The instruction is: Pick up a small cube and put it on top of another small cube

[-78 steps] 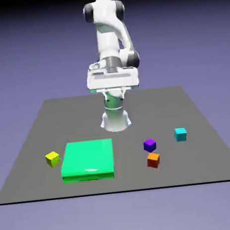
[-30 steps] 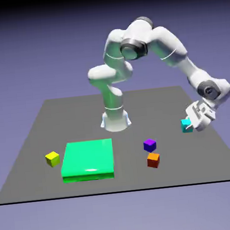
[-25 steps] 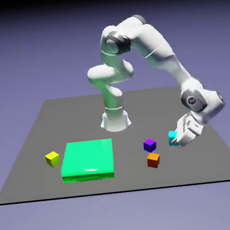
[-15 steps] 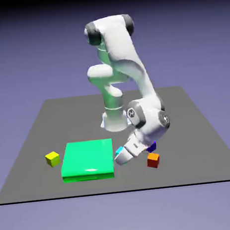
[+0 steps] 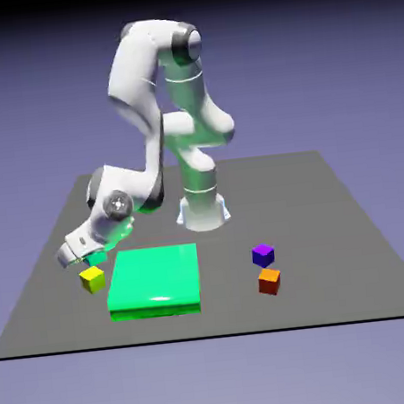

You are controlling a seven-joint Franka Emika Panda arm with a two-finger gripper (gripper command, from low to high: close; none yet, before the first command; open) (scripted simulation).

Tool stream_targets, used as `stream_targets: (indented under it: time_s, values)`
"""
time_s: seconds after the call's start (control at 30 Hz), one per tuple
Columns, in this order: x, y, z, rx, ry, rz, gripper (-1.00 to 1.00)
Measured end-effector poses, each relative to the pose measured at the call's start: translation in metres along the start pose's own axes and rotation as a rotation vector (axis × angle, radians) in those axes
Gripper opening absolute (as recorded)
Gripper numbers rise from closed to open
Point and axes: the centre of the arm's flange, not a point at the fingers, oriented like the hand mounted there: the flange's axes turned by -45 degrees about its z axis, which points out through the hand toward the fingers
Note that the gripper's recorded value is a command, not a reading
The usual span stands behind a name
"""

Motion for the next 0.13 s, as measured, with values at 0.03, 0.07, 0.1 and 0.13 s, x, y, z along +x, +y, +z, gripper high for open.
stream_targets:
  time_s: [0.03, 0.07, 0.1, 0.13]
  values:
    - [0.002, -0.001, 0.012, 0.001, 0.001, -0.001, 1.0]
    - [0.002, -0.001, 0.012, -0.001, 0.0, -0.001, 1.0]
    - [0.002, -0.001, 0.012, -0.001, 0.0, -0.001, 1.0]
    - [-0.001, 0.0, -0.006, -0.003, -0.001, 0.0, 1.0]
